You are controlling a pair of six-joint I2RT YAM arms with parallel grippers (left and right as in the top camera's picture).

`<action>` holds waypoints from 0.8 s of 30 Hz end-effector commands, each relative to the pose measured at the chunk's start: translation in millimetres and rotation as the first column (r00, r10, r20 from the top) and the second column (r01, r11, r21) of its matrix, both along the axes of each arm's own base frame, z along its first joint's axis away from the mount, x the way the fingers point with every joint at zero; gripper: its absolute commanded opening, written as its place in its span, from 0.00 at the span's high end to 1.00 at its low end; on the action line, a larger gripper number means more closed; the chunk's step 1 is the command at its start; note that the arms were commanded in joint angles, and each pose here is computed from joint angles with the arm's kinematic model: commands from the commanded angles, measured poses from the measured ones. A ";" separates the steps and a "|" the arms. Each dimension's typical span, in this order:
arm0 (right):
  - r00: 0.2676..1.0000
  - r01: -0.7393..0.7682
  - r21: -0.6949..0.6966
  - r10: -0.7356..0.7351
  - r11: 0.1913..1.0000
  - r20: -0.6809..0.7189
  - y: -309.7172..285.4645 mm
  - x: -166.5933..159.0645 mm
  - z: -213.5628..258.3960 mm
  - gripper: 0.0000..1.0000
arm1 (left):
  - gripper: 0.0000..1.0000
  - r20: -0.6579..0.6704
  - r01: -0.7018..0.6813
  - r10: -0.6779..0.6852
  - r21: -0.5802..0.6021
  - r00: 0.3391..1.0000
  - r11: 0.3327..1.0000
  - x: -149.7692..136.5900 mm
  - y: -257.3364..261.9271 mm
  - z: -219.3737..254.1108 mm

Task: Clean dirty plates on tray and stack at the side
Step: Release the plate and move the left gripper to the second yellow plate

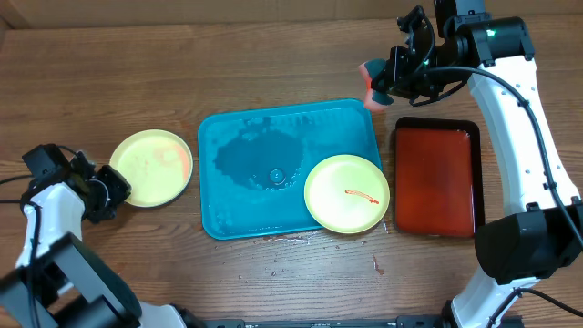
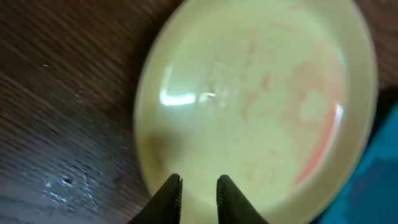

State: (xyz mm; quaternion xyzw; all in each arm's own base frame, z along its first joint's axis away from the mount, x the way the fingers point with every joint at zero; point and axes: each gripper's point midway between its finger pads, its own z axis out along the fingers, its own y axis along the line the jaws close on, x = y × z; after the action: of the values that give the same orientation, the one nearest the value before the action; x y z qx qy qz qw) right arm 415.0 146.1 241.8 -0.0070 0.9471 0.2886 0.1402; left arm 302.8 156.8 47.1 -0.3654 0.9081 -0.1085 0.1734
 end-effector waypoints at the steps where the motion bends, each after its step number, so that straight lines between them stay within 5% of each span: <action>1: 1.000 0.002 0.006 -0.002 1.000 0.021 0.6 0.5 7.3 0.96 | 0.73 0.158 0.193 -0.201 0.066 0.967 0.979 16.7 -35.3 54.8; 13: 1.000 0.007 0.009 -0.008 1.000 0.028 0.9 2.7 8.2 0.96 | 0.68 0.286 0.513 -0.530 0.140 0.798 0.847 44.5 -175.8 103.9; 24: 1.000 0.007 0.009 -0.008 1.000 0.028 0.9 2.7 8.2 0.96 | 0.62 0.171 0.717 -0.755 0.237 0.633 0.655 69.8 -295.4 101.1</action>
State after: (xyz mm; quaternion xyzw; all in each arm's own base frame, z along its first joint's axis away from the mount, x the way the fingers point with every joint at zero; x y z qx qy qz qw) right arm 417.4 146.4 242.8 -0.0028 0.9461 0.2902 0.1440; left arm 357.0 -125.5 142.7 0.0633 0.9516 -0.1695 0.2483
